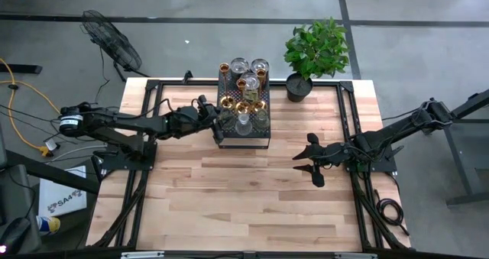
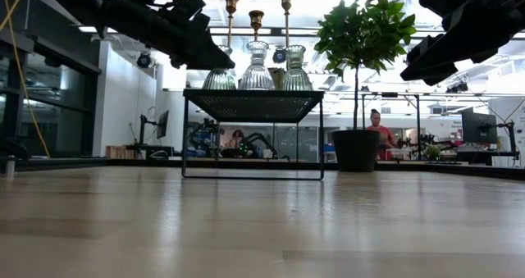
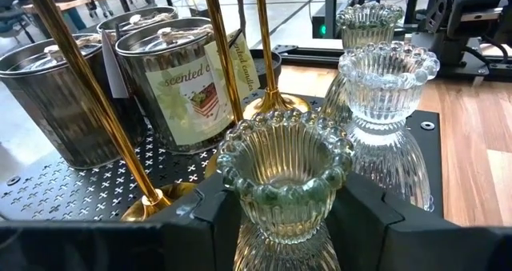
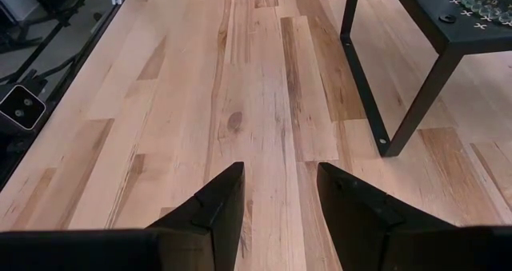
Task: Pick & Place candle stick holders
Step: Put the green transparent candle holder on the shelf, then return to Home Position
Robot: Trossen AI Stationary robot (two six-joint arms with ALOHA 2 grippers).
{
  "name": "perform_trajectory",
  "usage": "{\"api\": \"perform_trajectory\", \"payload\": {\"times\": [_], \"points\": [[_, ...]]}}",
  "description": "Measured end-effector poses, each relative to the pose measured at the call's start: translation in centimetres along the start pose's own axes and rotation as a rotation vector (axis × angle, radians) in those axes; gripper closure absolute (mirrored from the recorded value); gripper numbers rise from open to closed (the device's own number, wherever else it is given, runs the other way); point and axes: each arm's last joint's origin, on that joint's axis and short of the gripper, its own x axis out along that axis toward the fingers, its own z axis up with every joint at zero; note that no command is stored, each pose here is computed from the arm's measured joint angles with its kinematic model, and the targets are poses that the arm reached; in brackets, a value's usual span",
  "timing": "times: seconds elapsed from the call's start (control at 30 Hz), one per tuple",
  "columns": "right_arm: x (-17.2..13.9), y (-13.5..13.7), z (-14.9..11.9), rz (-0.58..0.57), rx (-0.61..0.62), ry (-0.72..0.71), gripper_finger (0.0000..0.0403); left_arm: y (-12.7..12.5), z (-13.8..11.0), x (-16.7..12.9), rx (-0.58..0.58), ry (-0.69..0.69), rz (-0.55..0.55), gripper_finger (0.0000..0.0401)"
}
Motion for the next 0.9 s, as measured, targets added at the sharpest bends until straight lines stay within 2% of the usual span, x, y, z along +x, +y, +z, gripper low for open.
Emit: {"api": "perform_trajectory", "payload": {"times": [0.17,0.53,0.9], "points": [[0.0,0.0,0.0,0.0,0.0,0.0,0.0253,0.0,0.0,0.0,0.0,0.001,0.0,0.0246],[0.0,0.0,0.0,0.001,0.0,0.0,0.0253,0.1,0.4,0.0,0.015,-0.041,0.042,0.0179],[0.0,0.0,0.0,0.0,0.0,0.0,0.0253,0.1,2.3,0.1,0.025,-0.105,0.025,0.0173]]}}
